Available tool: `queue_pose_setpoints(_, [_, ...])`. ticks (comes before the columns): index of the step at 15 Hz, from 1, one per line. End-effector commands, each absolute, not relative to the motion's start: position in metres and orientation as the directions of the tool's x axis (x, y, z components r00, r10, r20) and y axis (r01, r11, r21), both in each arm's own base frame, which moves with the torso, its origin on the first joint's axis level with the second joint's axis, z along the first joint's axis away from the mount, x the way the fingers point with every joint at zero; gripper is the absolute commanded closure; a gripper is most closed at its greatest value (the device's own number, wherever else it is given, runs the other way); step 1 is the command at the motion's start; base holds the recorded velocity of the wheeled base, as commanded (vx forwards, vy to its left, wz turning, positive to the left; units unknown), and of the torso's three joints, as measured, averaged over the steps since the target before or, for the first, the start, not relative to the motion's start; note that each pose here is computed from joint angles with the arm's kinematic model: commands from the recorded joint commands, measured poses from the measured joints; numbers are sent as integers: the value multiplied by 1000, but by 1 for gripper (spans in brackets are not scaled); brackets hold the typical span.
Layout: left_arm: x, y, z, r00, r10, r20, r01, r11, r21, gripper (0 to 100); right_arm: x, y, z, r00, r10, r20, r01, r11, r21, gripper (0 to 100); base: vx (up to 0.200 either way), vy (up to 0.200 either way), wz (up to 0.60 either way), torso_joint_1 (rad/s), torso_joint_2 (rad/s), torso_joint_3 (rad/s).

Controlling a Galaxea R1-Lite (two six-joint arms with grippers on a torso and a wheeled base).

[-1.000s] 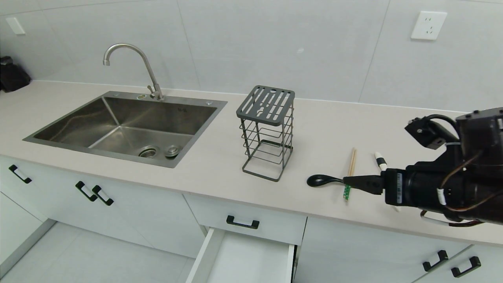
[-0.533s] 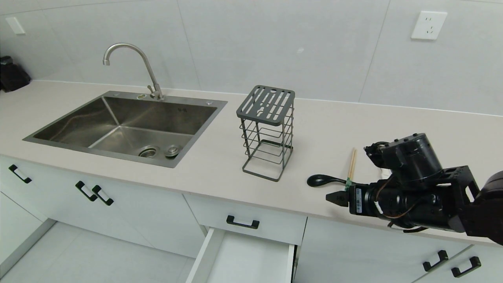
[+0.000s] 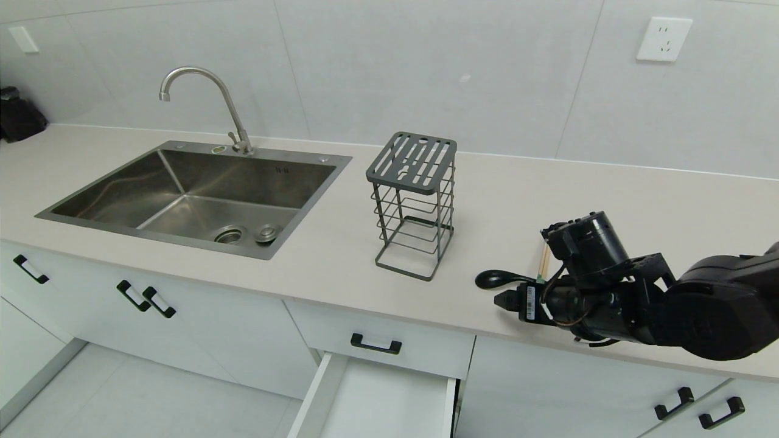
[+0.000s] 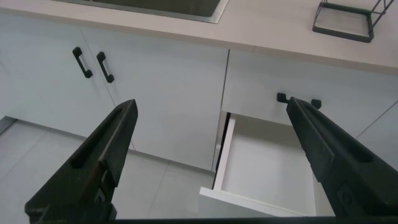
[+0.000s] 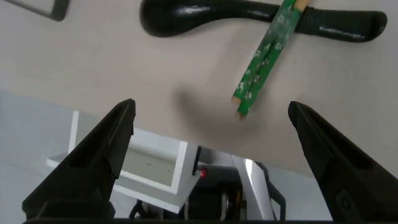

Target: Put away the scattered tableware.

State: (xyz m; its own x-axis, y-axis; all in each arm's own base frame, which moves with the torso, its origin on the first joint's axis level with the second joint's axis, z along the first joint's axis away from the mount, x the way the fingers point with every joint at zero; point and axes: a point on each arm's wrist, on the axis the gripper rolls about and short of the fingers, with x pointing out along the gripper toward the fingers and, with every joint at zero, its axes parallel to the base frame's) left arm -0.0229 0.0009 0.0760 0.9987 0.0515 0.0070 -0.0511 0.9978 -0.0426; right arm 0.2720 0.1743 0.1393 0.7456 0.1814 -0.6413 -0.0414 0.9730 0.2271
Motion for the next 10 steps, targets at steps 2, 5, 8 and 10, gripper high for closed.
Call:
queue_pose_setpoints(2, [-23,1,76,999,52,6,-52,998,-43,0,287,176,129,743,141,-654,-8,979,203,0,0,0,0,0,0,0])
queue_pose_setpoints(5, [-23,1,76,999,52,6,-52,998,-43,0,294,173,128,749,128,-650,9,979,204,0,0,0,0,0,0,0])
queue_pose_setpoints(8, [-23,1,76,999,52,6,-52,998,-43,0,301,171,126,754,111,-648,10,984,179,0,0,0,0,0,0,0])
queue_pose_setpoints(10, [-23,1,76,999,52,6,-52,998,-43,0,306,170,130,767,106,-633,4,985,170,0,0,0,0,0,0,0])
